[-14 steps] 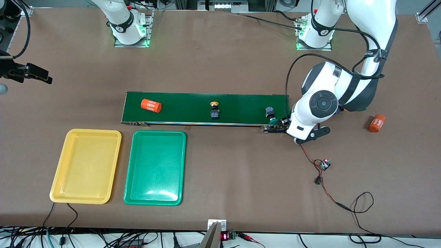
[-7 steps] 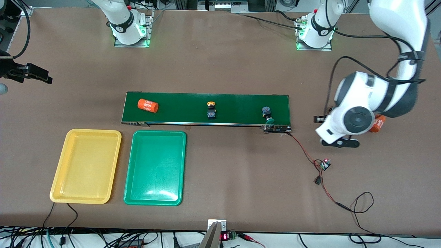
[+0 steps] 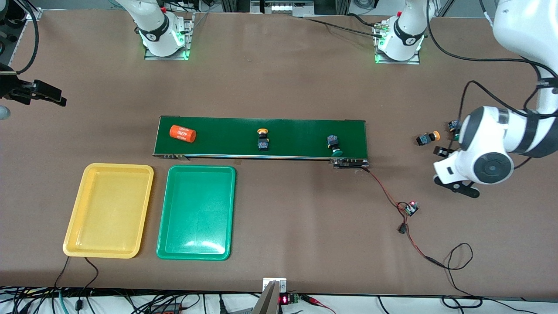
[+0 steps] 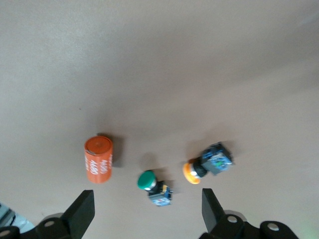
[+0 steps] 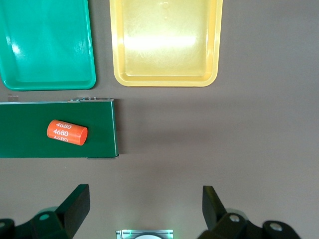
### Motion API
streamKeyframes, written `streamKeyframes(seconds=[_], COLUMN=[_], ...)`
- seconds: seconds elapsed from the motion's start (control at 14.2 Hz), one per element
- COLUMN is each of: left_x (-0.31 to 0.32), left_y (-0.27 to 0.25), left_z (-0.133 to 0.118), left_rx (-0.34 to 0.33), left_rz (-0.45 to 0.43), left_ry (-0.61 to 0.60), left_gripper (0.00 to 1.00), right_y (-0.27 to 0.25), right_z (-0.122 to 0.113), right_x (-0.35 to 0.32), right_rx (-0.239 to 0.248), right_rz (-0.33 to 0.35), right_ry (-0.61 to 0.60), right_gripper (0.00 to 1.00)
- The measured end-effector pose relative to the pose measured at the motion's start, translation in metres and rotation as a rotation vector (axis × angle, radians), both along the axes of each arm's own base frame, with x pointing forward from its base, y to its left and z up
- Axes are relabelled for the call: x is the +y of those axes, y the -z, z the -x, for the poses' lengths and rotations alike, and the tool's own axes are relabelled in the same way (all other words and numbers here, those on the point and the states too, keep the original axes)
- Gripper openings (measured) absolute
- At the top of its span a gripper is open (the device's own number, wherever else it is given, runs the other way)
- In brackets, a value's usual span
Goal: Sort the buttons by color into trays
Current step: 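Withdraw the left gripper back over the remaining buttons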
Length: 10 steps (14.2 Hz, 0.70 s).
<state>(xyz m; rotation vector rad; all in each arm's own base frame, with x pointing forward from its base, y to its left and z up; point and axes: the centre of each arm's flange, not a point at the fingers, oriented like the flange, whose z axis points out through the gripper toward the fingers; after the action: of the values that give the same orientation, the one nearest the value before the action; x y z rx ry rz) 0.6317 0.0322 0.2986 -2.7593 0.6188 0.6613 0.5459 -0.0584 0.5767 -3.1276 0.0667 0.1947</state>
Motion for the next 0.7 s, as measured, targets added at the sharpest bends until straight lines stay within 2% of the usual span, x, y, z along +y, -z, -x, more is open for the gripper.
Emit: streamKeyframes(seconds=[0.35, 0.49, 0.7], left_x=[0.057, 0.083, 0.113], left_y=[0.027, 0.045, 0.072], left_z=[-0.001, -0.001, 0.001], left_rx=[0.058, 0.062, 0.072], left_rz=[0.034, 0.073, 0.071], left_ry=[0.133, 0.175, 0.22], left_gripper=[0.95, 0.95, 0.95], right_y=[0.0, 0.0, 0.0], right_z=[0.0, 0.0, 0.0], right_x=[0.001, 0.001, 0.001], right_rx=[0.0, 0.0, 0.0], right_rz=[0.0, 0.0, 0.0], right_ry=[-0.001, -0.002, -0.002], right_gripper=[1.0, 1.0, 1.0])
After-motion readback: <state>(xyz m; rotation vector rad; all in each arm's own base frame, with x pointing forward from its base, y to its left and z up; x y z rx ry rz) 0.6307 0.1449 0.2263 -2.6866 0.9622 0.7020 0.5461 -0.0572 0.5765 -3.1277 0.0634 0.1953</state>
